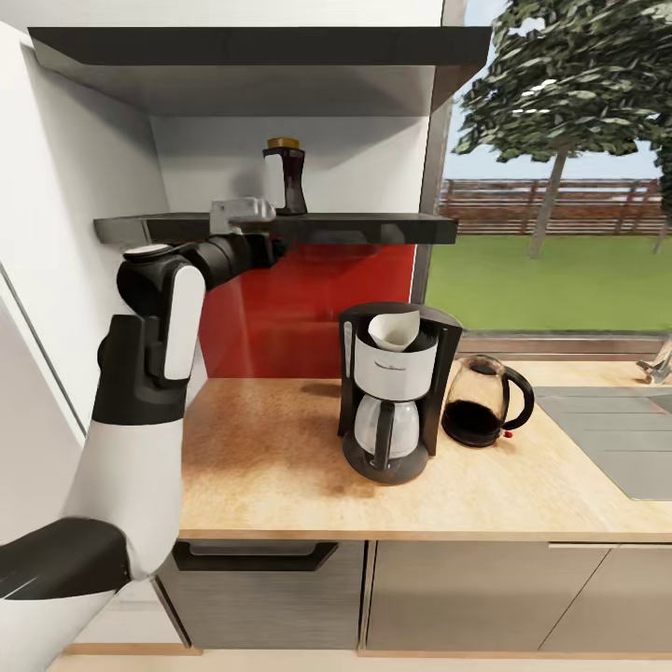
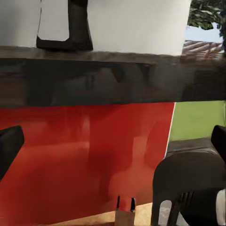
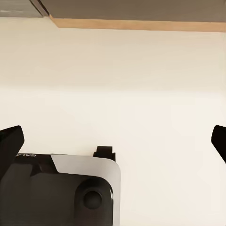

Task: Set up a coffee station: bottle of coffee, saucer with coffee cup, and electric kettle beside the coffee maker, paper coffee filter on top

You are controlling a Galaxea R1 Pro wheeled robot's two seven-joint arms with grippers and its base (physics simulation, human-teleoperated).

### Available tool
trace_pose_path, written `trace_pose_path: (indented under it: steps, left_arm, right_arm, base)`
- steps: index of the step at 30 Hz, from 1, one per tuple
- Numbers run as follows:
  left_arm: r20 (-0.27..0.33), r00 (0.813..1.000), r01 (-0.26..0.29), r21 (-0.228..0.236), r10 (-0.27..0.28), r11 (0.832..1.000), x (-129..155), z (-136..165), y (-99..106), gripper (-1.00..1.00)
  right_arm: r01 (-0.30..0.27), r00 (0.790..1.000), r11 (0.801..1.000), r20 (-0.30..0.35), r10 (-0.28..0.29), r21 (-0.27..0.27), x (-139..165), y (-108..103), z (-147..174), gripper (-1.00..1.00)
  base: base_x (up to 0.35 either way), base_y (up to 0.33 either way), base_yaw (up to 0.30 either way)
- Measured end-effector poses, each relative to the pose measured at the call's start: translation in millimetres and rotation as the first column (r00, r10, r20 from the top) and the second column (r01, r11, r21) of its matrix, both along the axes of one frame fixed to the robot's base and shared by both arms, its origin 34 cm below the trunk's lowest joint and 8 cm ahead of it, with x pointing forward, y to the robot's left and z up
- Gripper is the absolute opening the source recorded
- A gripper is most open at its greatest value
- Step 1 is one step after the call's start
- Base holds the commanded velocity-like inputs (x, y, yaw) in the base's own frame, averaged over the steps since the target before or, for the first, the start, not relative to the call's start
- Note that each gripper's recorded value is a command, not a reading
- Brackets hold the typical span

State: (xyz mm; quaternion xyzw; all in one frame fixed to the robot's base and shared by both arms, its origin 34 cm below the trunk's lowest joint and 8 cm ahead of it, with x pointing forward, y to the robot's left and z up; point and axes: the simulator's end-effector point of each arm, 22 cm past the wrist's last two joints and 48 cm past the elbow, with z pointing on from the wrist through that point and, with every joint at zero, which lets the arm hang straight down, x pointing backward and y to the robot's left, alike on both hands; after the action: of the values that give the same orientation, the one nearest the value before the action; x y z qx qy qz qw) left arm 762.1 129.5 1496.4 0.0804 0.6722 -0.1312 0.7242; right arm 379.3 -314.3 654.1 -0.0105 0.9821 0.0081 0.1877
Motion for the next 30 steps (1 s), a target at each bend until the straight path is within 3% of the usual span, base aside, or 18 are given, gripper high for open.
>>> trace_pose_path:
  steps: [7, 16, 19, 24, 30]
  left_arm:
    - [0.027, 1.0, 0.008, 0.001, -0.008, 1.0, 4.0, 33.9, -6.0, 1.0]
    - [-0.027, 1.0, 0.0, 0.029, 0.001, 1.0, 38.8, 74.9, -15.3, 1.0]
    - [-0.044, 0.999, -0.024, 0.039, 0.026, 0.999, 48.6, 88.9, -11.7, 1.0]
    - [-0.016, 0.994, -0.106, 0.036, 0.107, 0.994, 67.7, 117.5, 3.5, 1.0]
    - [-0.03, 0.98, -0.194, 0.049, 0.196, 0.98, 90.2, 127.8, 24.3, 1.0]
  right_arm:
    - [0.0, 1.0, 1.0, -0.002, 0.0, 0.001, -1.1, 0.3, -0.4, 1.0]
    - [0.0, 1.0, 1.0, -0.005, 0.0, 0.0, -3.7, 0.2, -1.1, 1.0]
    - [0.0, 1.0, 1.0, -0.006, 0.0, 0.0, -4.4, 0.2, -1.3, 1.0]
    - [0.0, 1.0, 1.0, -0.006, 0.0, 0.0, -4.6, 0.0, -1.4, 1.0]
    - [0.0, 1.0, 1.0, -0.01, 0.0, 0.0, -5.4, 0.1, -1.7, 1.0]
  base:
    - [0.0, 0.0, 0.0]
    - [0.0, 0.0, 0.0]
    - [0.0, 0.0, 0.0]
    - [0.0, 0.0, 0.0]
    - [0.0, 0.0, 0.0]
